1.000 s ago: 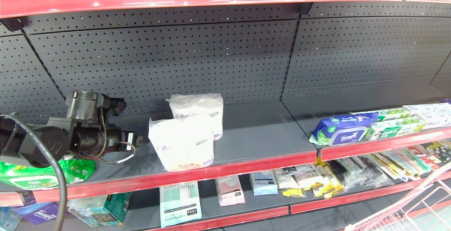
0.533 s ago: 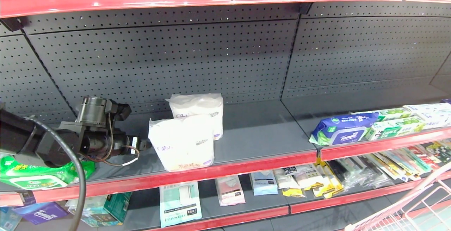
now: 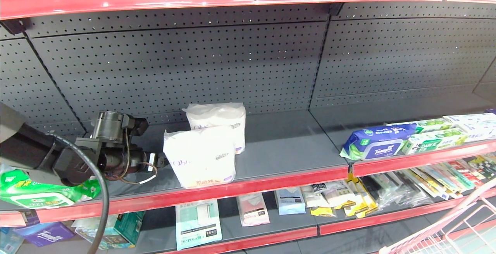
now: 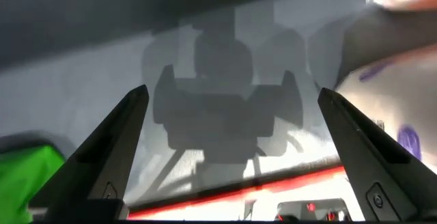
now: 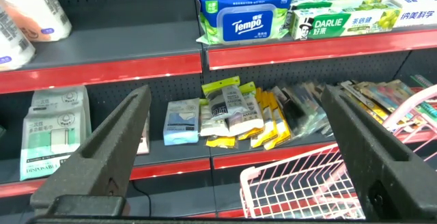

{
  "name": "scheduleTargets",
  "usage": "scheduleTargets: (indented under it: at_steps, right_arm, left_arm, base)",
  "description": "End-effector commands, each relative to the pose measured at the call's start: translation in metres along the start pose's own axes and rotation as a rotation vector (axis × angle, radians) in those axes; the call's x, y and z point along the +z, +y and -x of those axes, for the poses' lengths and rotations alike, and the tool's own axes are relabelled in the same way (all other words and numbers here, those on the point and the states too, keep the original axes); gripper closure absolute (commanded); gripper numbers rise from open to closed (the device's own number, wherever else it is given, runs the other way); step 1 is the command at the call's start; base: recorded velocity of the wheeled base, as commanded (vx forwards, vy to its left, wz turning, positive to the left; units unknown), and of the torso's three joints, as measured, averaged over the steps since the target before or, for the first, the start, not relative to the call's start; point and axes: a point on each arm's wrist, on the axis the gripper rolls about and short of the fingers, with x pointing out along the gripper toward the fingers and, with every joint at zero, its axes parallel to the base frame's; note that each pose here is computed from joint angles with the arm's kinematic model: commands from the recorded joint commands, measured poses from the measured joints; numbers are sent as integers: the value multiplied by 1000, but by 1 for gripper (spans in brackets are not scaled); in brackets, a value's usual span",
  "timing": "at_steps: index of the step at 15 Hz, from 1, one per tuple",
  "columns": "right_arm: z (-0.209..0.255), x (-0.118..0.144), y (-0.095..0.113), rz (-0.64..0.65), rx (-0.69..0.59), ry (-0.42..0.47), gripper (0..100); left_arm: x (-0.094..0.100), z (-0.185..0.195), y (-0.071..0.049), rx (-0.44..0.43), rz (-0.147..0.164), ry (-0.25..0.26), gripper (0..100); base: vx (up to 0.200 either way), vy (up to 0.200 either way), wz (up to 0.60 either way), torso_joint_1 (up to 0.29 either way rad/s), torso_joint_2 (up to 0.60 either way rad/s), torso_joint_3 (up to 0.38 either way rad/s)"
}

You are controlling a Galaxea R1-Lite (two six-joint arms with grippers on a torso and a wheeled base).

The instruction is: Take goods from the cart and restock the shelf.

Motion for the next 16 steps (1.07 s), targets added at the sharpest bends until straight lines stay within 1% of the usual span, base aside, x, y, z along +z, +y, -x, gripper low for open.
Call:
scheduleTargets:
  at_steps: [1, 6, 9, 10, 13, 16]
  right_arm:
    - [0, 0, 0, 1, 1, 1, 0]
    - [0, 0, 0, -1, 1, 3, 0]
    - [0, 0, 0, 1, 1, 1, 0]
    - [0, 0, 0, -1, 1, 3, 0]
    - [0, 0, 0, 1, 1, 1, 0]
    - [0, 0, 0, -1, 1, 1, 0]
  left_arm:
    - [-5, -8, -1, -5, -3, 22, 0]
    - [-6, -13, -6, -19, -13, 30, 0]
    - [-6, -17, -13, -32, -26, 23, 0]
    - [-6, -17, -17, -41, -34, 21, 0]
    - [-4, -19, -18, -44, -37, 16, 0]
    - [-3, -19, -26, -61, -53, 11, 0]
  base:
    - [0, 0, 0, 0, 0, 0]
    - [0, 0, 0, 0, 0, 0]
    - [0, 0, 0, 0, 0, 0]
    - [0, 0, 0, 0, 0, 0]
    - [0, 0, 0, 0, 0, 0]
    - [0, 0, 0, 0, 0, 0]
